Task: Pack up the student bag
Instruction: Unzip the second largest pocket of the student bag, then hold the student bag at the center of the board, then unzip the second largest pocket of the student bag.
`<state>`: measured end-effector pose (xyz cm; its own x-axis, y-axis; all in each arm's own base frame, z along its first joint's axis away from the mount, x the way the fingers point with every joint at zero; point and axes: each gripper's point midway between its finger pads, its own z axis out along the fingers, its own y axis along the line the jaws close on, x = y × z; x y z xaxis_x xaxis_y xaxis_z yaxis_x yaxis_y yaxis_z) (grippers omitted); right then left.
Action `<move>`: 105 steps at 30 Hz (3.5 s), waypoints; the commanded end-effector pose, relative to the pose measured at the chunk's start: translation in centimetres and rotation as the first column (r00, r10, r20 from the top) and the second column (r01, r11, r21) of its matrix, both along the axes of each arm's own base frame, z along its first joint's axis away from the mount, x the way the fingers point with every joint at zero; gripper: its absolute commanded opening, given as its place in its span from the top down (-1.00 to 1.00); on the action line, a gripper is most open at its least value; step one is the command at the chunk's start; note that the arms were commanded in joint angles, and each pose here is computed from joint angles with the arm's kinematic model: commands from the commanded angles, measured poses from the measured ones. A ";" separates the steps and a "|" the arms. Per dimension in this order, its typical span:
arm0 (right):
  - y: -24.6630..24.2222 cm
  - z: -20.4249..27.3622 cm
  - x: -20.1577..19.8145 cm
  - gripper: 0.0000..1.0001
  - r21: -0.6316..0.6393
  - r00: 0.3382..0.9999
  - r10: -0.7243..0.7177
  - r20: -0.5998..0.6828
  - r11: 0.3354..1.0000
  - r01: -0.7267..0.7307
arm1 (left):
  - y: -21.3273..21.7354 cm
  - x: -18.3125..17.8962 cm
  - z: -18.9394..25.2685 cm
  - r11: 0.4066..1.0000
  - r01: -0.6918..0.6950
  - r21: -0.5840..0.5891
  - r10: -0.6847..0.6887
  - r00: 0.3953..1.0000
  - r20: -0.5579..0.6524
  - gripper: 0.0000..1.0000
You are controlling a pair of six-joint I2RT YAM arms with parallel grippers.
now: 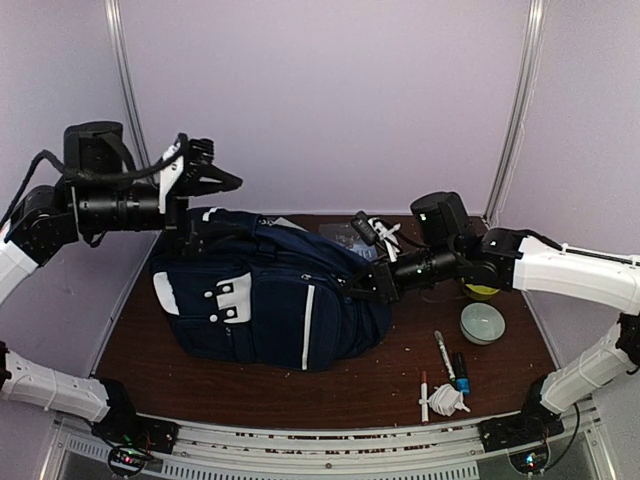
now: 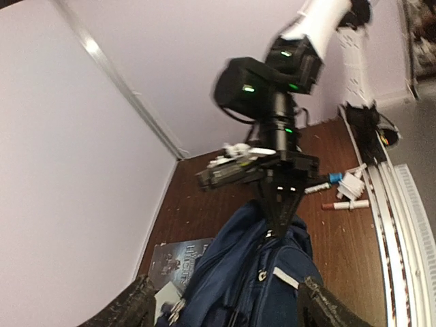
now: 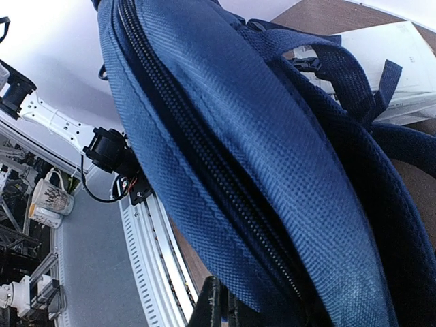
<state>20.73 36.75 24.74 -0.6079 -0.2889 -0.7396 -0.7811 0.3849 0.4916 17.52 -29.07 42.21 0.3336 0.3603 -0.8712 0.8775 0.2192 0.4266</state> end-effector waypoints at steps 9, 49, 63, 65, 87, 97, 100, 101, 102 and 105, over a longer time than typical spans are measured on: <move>0.8 1.0 -0.5 1.00 0.047 0.999 0.033 0.007 0.998 -0.033 | -6.6 1.0 -14.1 0.818 0.165 0.551 -0.252 0.964 0.086 -0.17; -3.4 -1.7 0.5 1.00 -0.054 0.998 -0.055 -0.014 0.997 0.055 | -4.8 5.0 -22.3 0.726 0.033 0.687 -0.082 0.996 0.040 0.79; -6.7 -9.0 -1.9 1.00 -0.187 0.983 -0.081 -0.165 0.981 0.049 | -2.4 7.5 -14.0 0.880 -0.189 0.435 0.131 0.978 0.161 1.00; -6.9 -10.4 -2.7 1.00 -0.185 0.974 -0.075 -0.212 0.982 0.035 | -2.0 7.6 -12.1 0.906 -0.211 0.366 0.158 0.973 0.168 1.00; -1.5 -6.1 -4.4 1.00 -0.022 0.977 0.098 -0.190 0.994 -0.104 | 6.4 6.4 8.6 0.871 -0.426 -0.245 0.464 0.877 0.123 1.00; -1.5 12.5 -1.9 1.00 0.159 0.987 0.039 0.153 0.985 -0.063 | 7.8 3.3 12.1 0.858 -0.344 -0.381 0.415 0.902 0.122 1.00; -1.9 16.6 -1.4 1.00 0.172 0.968 0.020 0.250 0.983 -0.065 | 6.7 2.5 9.3 0.889 -0.288 -0.356 0.336 0.938 0.080 1.00; -2.0 17.6 -1.3 1.00 0.174 0.962 0.013 0.274 0.983 -0.063 | 6.5 2.4 8.4 0.892 -0.281 -0.355 0.323 0.944 0.066 1.00; -2.2 18.5 -1.2 1.00 0.174 0.954 0.007 0.299 0.983 -0.061 | 6.2 2.3 7.1 0.901 -0.267 -0.342 0.303 0.951 0.056 1.00; -2.6 20.1 -0.8 1.00 0.158 0.936 -0.015 0.352 0.986 -0.044 | 4.1 0.4 2.2 0.962 -0.121 -0.244 0.140 0.988 0.060 1.00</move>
